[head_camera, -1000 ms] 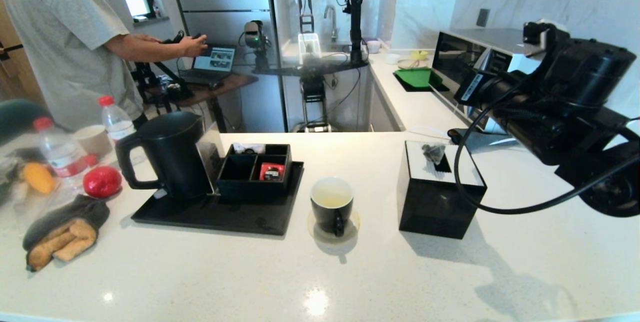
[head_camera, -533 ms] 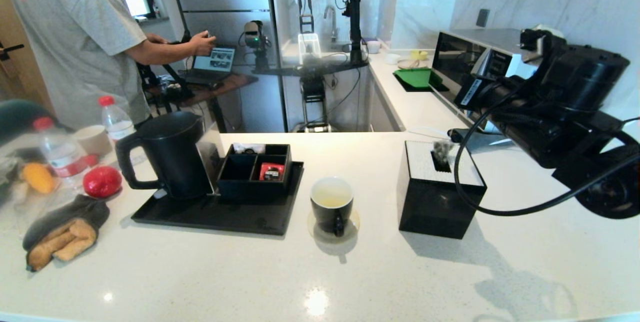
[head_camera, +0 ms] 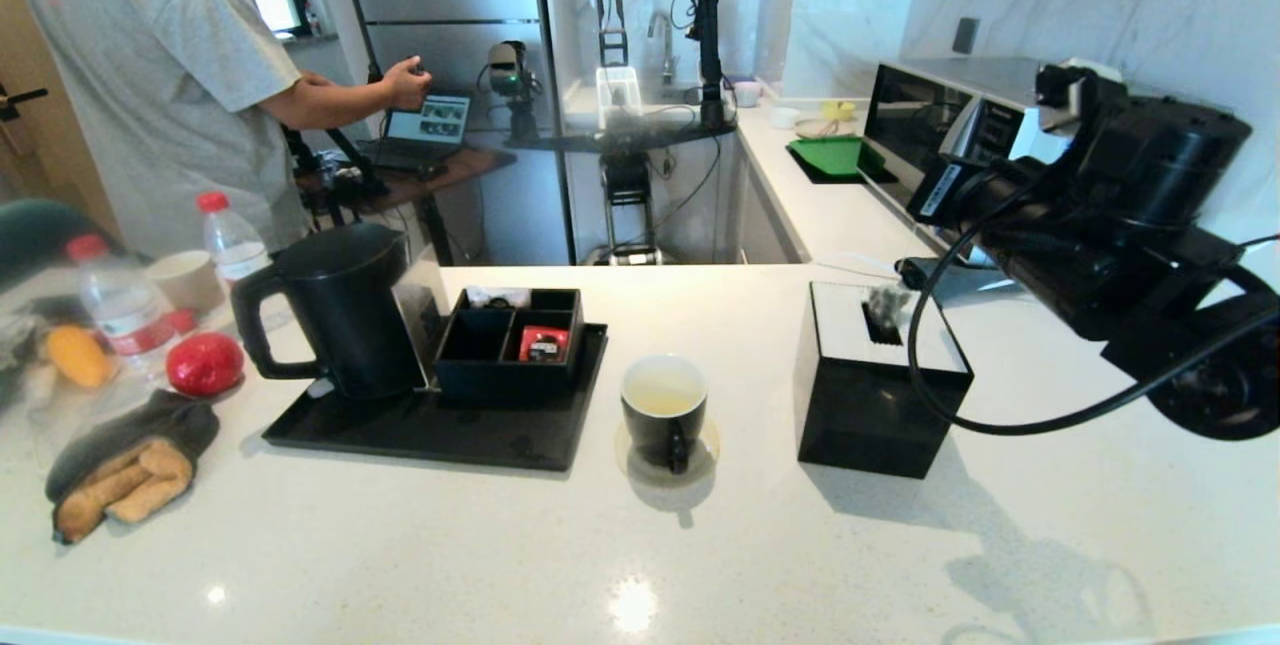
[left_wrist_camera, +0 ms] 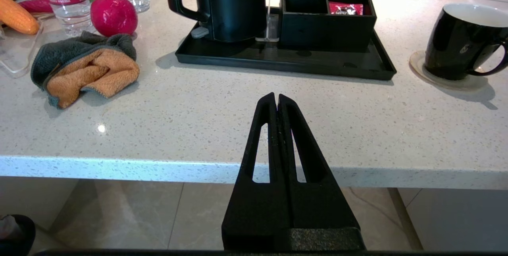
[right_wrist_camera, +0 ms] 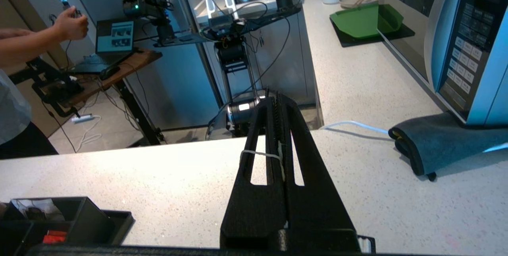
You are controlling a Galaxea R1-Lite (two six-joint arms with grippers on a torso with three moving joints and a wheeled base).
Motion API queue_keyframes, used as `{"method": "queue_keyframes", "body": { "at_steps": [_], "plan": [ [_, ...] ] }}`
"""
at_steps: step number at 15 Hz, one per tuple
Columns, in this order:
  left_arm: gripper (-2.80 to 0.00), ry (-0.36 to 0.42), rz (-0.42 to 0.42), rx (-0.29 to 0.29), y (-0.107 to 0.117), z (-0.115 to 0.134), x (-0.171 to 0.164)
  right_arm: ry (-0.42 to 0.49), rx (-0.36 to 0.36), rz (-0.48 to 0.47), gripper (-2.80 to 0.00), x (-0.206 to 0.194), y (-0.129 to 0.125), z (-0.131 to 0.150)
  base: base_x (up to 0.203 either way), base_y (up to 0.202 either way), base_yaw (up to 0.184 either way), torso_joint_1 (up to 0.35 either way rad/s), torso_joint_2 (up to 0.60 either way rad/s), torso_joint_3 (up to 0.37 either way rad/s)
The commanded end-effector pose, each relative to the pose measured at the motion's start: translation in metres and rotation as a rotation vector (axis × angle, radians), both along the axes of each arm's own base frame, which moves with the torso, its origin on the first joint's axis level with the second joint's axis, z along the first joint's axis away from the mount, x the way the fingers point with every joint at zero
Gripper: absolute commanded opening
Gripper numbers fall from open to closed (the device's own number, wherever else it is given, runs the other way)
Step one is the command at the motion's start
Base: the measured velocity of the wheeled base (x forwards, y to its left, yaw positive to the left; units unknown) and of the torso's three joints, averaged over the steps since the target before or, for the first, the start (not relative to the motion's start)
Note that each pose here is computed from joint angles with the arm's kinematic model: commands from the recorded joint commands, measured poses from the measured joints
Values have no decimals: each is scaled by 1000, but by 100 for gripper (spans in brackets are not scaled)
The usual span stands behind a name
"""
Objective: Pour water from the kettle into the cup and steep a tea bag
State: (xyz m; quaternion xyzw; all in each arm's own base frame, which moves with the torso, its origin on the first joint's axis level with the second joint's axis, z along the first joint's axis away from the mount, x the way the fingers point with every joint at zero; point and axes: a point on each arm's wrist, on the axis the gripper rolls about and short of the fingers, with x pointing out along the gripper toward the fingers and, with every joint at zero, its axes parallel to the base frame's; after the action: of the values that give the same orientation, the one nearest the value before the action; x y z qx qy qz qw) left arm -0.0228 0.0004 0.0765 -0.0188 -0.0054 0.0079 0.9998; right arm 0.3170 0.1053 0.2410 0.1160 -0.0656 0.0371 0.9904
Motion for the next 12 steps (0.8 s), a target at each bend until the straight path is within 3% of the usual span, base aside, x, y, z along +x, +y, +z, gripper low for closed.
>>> {"method": "queue_keyframes", "body": {
  "at_steps": [1, 12],
  "plan": [
    [-280, 0, 1, -1, 0, 0, 0, 16, -9, -1, -280, -3, 0, -5, 0, 0, 0, 0, 0, 0],
    [-280, 0, 1, -1, 0, 0, 0, 104, -41, 2, -280, 1, 1, -32, 0, 0, 0, 0, 0, 0]
  ]
}}
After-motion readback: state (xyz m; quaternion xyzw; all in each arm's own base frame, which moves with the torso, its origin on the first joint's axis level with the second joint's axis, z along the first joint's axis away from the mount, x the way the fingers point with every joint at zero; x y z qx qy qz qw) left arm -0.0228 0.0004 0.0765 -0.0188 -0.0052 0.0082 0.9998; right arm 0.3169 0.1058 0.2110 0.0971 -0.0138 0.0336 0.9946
